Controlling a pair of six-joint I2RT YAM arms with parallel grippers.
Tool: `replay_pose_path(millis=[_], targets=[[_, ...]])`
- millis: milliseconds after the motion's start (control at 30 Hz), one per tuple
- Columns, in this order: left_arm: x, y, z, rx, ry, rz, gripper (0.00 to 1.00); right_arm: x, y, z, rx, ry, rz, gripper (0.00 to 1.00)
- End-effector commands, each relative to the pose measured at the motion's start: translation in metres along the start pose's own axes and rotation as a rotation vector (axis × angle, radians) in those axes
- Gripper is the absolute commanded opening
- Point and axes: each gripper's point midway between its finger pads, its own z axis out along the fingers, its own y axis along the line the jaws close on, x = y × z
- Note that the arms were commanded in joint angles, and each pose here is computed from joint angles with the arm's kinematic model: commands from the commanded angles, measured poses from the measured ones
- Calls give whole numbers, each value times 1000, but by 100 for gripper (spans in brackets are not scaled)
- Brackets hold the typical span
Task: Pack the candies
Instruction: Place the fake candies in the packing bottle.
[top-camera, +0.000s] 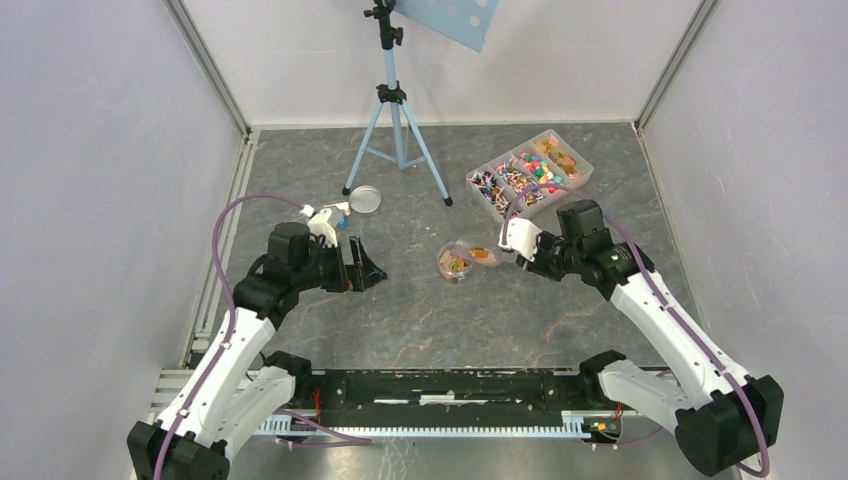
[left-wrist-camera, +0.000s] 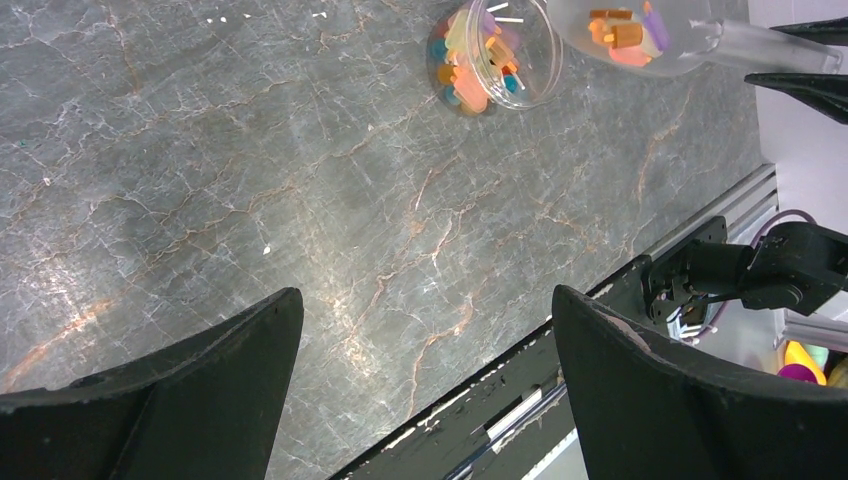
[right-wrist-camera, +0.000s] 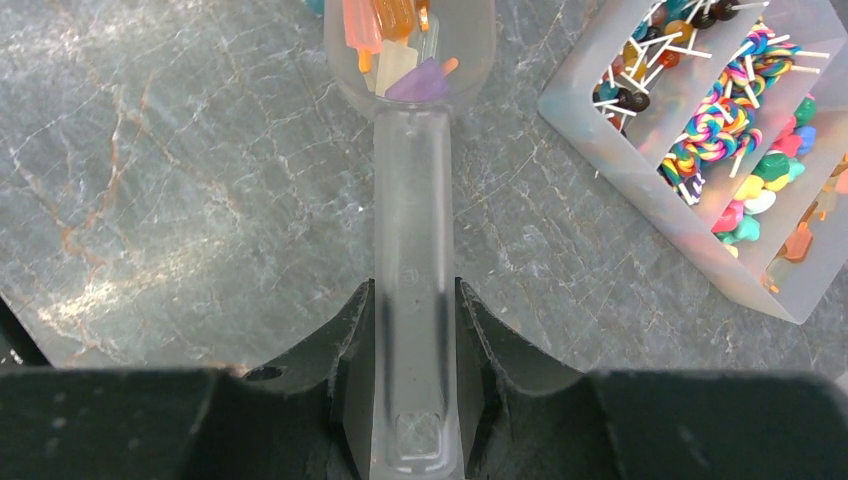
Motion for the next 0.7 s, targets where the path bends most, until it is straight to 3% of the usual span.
replay_pose_path(millis=[0, 667], targets=[[-6, -8, -1, 42, -18, 56, 100, -13, -6, -22, 36, 31, -55, 0], [-7, -8, -3, 39, -30, 61, 100, -22, -5, -32, 39, 203, -60, 0]])
